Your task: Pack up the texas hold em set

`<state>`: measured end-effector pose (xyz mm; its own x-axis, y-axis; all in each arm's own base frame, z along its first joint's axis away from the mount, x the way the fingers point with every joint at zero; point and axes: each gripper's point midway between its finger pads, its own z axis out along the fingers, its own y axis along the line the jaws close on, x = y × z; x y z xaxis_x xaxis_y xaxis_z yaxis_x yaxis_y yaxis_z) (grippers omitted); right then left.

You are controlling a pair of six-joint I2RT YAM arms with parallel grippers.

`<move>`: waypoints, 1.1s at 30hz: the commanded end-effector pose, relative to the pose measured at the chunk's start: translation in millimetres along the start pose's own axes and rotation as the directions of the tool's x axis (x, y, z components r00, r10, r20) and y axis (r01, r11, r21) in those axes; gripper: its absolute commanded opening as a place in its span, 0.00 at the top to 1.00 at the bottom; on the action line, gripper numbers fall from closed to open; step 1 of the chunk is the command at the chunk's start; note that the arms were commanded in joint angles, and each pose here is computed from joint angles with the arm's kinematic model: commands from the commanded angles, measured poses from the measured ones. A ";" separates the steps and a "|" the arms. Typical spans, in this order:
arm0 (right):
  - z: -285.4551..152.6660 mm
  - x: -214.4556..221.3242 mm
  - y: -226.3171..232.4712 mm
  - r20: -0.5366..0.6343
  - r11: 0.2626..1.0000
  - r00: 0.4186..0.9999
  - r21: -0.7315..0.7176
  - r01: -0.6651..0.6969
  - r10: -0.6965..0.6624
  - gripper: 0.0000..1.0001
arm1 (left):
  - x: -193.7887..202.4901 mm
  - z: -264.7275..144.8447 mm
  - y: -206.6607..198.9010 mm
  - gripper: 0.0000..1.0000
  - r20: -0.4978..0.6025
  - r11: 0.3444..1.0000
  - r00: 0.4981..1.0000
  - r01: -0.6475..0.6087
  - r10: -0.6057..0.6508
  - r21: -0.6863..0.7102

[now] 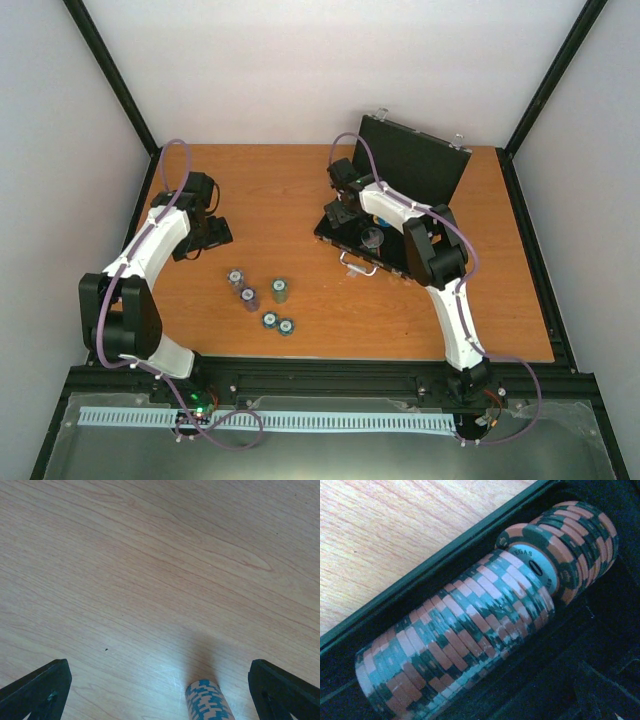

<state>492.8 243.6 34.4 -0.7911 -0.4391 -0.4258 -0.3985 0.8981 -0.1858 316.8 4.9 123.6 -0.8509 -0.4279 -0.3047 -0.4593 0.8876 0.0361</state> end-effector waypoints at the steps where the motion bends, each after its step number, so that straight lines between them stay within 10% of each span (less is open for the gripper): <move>1: -18.1 0.6 5.0 0.036 0.994 0.999 -0.105 0.005 -0.002 0.00 | -14.0 -7.9 -1.0 0.00 0.041 1.000 0.999 -0.008 0.008 -0.001; 13: -155.9 -31.9 -0.7 0.231 0.972 0.973 -0.233 0.030 0.025 0.00 | -24.5 -16.0 -7.5 0.00 0.069 0.999 0.997 -0.025 0.023 0.025; 22: -179.4 18.1 13.8 0.131 0.940 0.988 -0.339 -0.030 0.079 0.00 | -19.4 -17.9 -11.5 0.00 0.054 0.998 0.998 -0.041 0.038 0.057; 33: -227.1 68.7 127.1 0.149 0.855 0.980 -0.483 0.187 -0.131 0.03 | -10.5 -23.2 -11.1 0.00 0.065 0.994 0.997 -0.054 0.048 0.095</move>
<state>319.6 290.4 177.1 -0.6950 -0.4966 -0.5200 -0.6418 0.7545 0.1371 324.0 -1.2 137.1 -0.8602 -0.3885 -0.3303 -0.4112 0.9115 -0.0012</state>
